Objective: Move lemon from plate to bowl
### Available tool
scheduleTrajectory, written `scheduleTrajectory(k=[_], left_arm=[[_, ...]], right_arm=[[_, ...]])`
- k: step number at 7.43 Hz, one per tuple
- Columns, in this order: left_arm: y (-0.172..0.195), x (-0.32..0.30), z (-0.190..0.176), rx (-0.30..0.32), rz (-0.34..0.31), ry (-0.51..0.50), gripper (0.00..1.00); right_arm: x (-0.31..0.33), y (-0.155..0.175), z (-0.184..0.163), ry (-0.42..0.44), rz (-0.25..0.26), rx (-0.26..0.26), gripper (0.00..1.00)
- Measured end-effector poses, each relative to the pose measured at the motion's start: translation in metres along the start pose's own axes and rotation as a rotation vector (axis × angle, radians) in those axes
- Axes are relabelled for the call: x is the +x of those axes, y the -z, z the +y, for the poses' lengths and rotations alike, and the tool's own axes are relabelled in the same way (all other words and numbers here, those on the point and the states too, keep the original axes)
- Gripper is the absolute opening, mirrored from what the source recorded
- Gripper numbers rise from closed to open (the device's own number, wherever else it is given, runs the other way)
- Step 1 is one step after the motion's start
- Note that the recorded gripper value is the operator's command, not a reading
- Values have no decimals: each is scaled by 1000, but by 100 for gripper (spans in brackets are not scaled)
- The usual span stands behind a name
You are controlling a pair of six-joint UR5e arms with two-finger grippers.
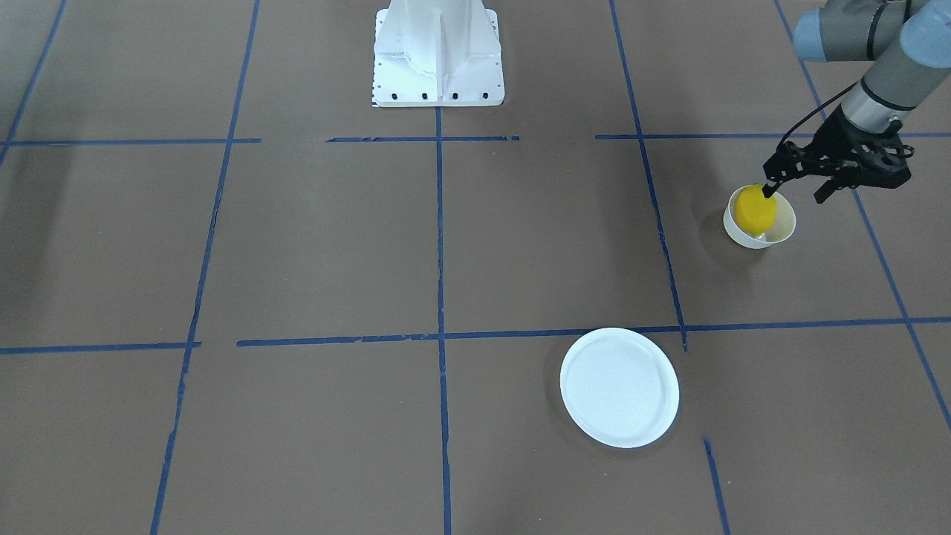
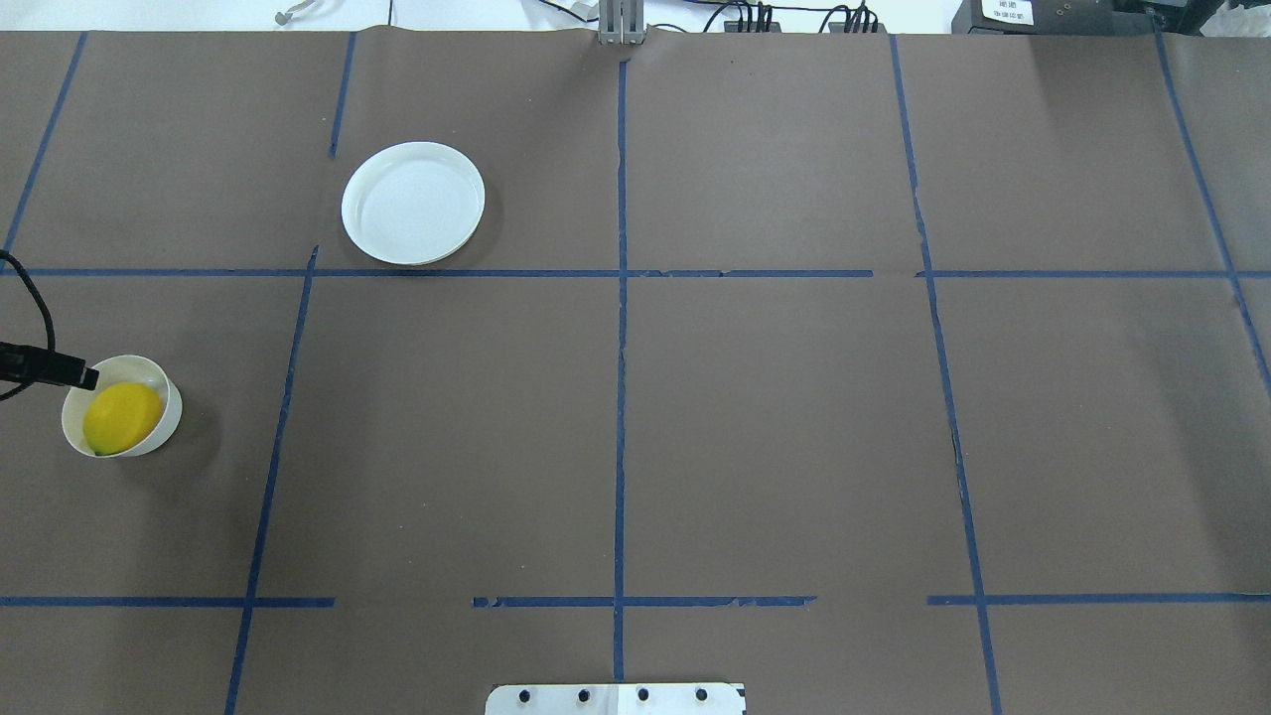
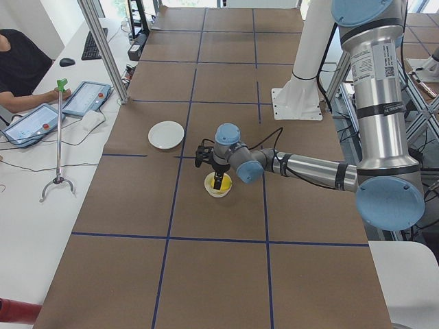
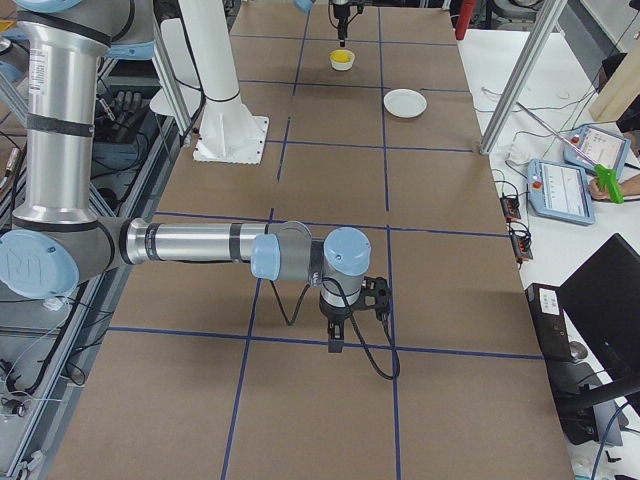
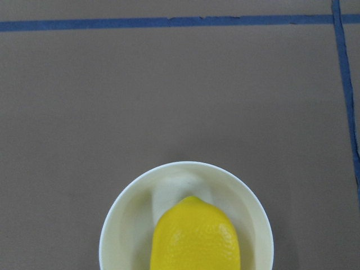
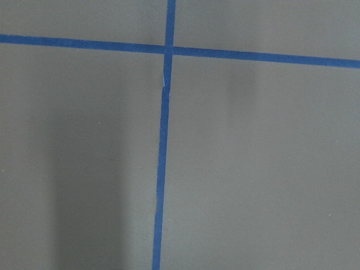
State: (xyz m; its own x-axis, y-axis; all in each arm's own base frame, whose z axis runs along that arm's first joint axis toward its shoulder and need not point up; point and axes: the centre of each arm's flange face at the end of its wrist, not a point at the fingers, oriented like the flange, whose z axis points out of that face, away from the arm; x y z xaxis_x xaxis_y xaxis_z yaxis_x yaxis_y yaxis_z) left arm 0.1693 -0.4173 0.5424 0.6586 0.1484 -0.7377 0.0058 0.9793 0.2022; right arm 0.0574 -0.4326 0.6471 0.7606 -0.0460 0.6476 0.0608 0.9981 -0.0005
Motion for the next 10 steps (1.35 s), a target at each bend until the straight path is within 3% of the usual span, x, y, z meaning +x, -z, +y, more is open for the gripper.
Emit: scheduleTrajectory(k=[2, 5, 10], left_arm=[[31, -25, -36, -18, -43, -75, 100], [83, -95, -52, -26, -42, -140, 100], [99, -209, -24, -53, -35, 54, 100]], right_arm=[[0, 0, 0, 0, 0, 0, 100], [0, 0, 0, 0, 0, 0, 100], [0, 0, 0, 0, 0, 0, 100]])
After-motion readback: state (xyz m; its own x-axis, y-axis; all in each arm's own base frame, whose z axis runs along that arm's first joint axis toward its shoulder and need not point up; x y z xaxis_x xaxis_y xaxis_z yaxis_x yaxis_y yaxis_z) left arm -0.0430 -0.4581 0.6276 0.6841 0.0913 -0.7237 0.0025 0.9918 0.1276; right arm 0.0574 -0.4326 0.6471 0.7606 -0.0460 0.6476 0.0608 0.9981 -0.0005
